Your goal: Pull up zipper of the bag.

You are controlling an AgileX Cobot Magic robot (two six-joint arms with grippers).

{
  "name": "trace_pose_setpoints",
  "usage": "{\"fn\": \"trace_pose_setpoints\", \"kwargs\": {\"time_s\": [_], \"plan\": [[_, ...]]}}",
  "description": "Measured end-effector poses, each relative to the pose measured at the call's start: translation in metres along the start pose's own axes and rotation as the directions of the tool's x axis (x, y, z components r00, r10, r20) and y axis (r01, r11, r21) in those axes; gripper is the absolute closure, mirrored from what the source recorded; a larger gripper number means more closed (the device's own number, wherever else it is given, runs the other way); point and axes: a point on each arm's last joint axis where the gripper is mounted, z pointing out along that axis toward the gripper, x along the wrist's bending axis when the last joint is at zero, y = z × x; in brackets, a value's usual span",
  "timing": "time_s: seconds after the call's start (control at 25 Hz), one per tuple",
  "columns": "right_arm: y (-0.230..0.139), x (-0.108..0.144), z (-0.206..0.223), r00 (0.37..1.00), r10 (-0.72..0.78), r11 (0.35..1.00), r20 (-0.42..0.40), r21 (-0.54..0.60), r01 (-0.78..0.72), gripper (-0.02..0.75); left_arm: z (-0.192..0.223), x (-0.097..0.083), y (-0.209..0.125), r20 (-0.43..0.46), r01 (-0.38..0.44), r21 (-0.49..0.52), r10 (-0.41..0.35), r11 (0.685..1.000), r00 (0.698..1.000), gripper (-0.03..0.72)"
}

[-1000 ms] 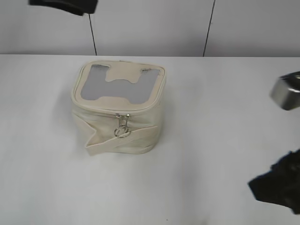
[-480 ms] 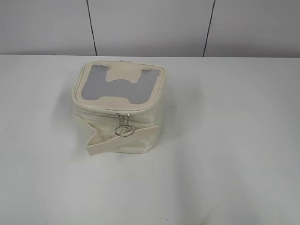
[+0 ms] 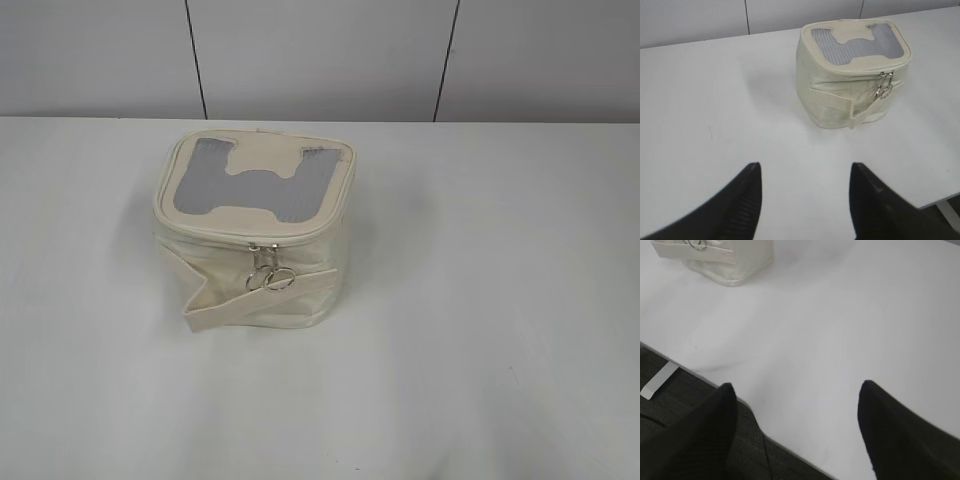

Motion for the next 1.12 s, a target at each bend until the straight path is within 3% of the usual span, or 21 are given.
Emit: {"fn": "trace_pose_setpoints", "kwargs": {"time_s": [0.92, 1.0, 1.12], "plan": [[0.0007, 0.0021, 0.0066, 0.999, 0.049, 0.998, -0.019, -0.036, -0.050, 0.162, 0.0000, 0.0003, 0.0001, -0.017, 0.007, -0.001, -0.007, 1.000, 1.000, 0.266], [0.0007, 0.0029, 0.0066, 0.997, 0.075, 0.997, 0.016, -0.037, -0.074, 0.165, -0.0011, -0.0001, -0.0005, -0.048, 0.021, -0.011, -0.021, 1.000, 0.999, 0.278], [0.0007, 0.0040, 0.0067, 0.978, 0.148, 0.989, 0.145, -0.049, -0.143, 0.168, -0.0025, -0.0012, -0.0013, -0.129, 0.056, -0.028, -0.059, 0.998, 0.990, 0.301]]}}
